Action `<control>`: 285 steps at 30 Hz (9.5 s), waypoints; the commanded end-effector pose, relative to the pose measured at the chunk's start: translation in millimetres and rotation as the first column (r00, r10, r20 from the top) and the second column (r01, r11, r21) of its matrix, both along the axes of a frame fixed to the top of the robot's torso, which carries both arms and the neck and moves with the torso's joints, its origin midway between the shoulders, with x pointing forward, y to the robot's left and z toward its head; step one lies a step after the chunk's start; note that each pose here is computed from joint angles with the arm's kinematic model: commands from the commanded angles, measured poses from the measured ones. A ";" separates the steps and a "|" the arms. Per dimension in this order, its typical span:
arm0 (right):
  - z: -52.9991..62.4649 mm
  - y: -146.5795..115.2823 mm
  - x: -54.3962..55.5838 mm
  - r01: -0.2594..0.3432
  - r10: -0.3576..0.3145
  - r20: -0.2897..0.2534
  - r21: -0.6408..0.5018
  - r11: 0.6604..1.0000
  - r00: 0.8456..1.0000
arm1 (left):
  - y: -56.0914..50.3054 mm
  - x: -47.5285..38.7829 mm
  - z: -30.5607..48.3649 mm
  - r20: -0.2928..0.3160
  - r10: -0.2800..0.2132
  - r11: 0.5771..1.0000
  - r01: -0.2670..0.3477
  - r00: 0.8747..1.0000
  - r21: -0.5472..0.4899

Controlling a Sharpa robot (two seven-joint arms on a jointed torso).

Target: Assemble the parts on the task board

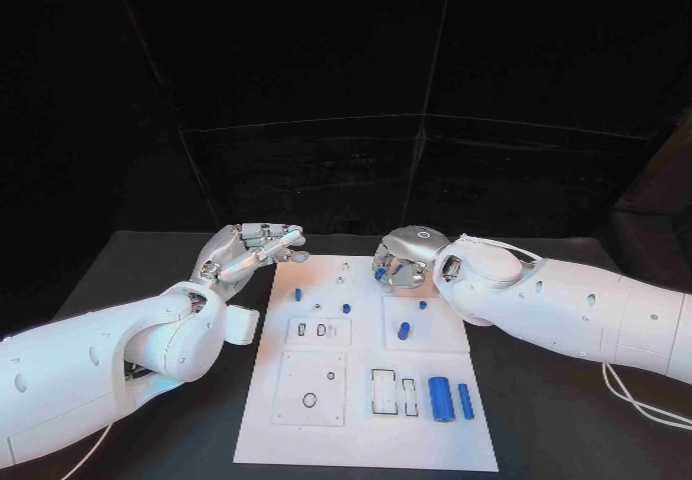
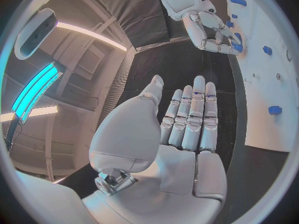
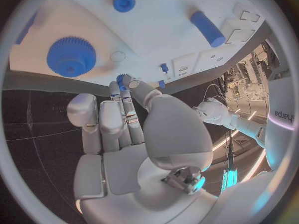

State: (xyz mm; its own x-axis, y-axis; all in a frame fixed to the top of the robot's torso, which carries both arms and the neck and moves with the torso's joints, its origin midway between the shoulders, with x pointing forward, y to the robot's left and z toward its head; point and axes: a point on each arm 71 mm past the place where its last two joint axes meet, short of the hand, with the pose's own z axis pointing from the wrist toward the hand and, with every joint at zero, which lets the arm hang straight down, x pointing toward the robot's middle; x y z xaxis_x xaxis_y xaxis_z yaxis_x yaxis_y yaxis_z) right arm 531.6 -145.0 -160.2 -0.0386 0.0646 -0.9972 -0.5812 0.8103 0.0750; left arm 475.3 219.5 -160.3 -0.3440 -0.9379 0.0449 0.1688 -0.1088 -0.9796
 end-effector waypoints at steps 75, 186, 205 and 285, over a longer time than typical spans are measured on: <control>2.4 53.8 30.2 0.058 -0.059 0.025 0.045 0.997 0.998 | -9.3 1.9 3.6 0.009 -0.025 1.000 0.025 1.000 -0.004; 1.5 -72.2 14.3 0.297 -0.296 -0.201 -0.023 0.954 0.934 | 5.4 12.3 -1.2 -0.005 0.012 1.000 -0.012 1.000 0.017; 4.5 -68.8 13.7 0.310 -0.305 -0.157 0.008 0.951 0.940 | 5.8 12.8 -1.6 -0.009 0.013 1.000 -0.012 1.000 0.019; 7.4 71.9 -2.9 0.118 -0.118 -0.034 -0.014 0.993 0.992 | 2.3 11.9 -1.4 -0.016 -0.001 1.000 0.002 1.000 0.016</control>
